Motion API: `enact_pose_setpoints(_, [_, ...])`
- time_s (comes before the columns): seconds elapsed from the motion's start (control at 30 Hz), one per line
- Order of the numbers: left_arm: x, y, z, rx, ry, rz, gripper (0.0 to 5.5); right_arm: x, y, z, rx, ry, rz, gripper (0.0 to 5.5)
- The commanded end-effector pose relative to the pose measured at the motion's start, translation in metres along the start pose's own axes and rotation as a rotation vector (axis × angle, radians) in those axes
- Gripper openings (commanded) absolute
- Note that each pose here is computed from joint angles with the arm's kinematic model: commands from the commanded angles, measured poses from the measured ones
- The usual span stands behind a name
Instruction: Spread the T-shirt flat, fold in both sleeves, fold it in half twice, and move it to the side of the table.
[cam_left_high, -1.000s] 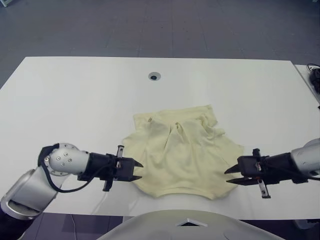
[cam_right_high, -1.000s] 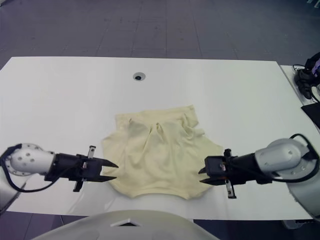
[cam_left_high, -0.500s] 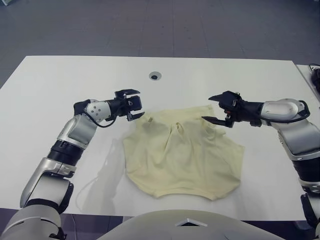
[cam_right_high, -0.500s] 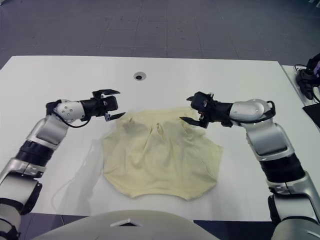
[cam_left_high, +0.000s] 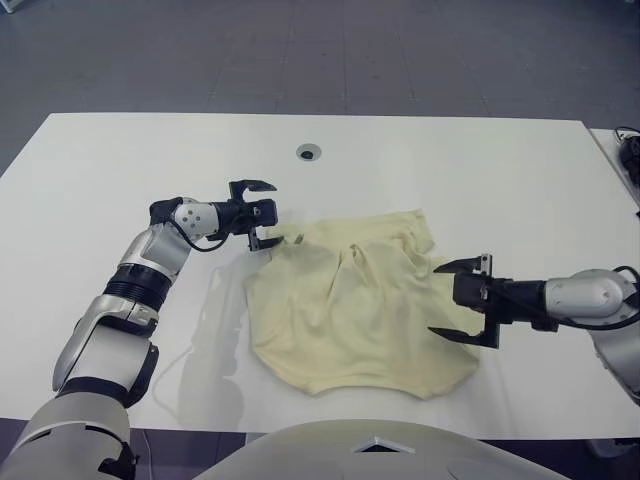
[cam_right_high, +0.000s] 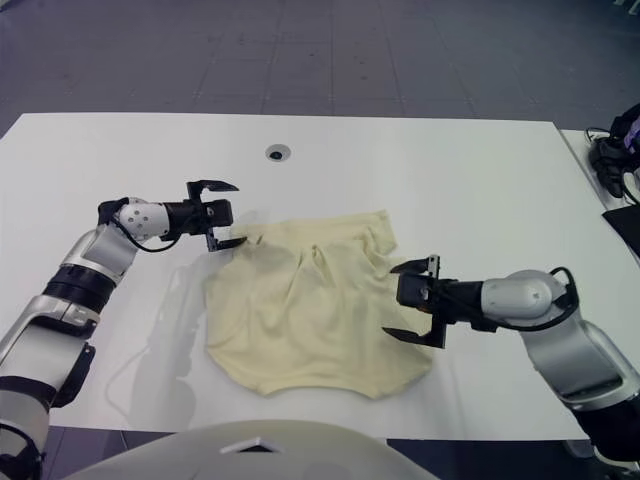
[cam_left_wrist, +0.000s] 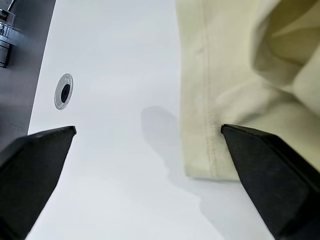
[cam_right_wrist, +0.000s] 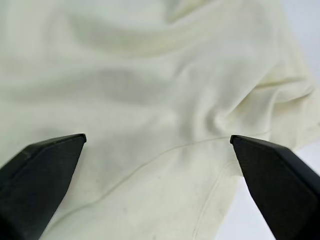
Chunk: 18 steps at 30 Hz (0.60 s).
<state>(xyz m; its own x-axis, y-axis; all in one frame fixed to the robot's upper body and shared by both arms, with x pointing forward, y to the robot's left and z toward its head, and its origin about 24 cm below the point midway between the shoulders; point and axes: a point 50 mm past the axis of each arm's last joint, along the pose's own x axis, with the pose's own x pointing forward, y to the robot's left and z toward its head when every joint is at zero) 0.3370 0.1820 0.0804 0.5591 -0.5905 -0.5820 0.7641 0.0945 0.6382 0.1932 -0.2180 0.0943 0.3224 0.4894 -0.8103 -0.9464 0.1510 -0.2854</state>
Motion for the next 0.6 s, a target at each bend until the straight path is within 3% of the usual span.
enact_pose_setpoints(0.03, [0.013, -0.003, -0.006, 0.029, 0.06, -0.047, 5.4, 0.007, 0.007, -0.014, -0.11, 0.106, -0.003, 5.36])
enact_pose_setpoints(0.3, [0.027, 0.032, -0.008, 0.186, 0.232, 0.038, 5.4, -0.003, 0.011, -0.018, -0.204, 0.149, -0.008, 5.36])
enact_pose_setpoints(0.6, [0.028, 0.058, -0.005, 0.269, 0.38, 0.209, 5.4, -0.009, -0.004, 0.012, -0.334, 0.063, 0.014, 5.36])
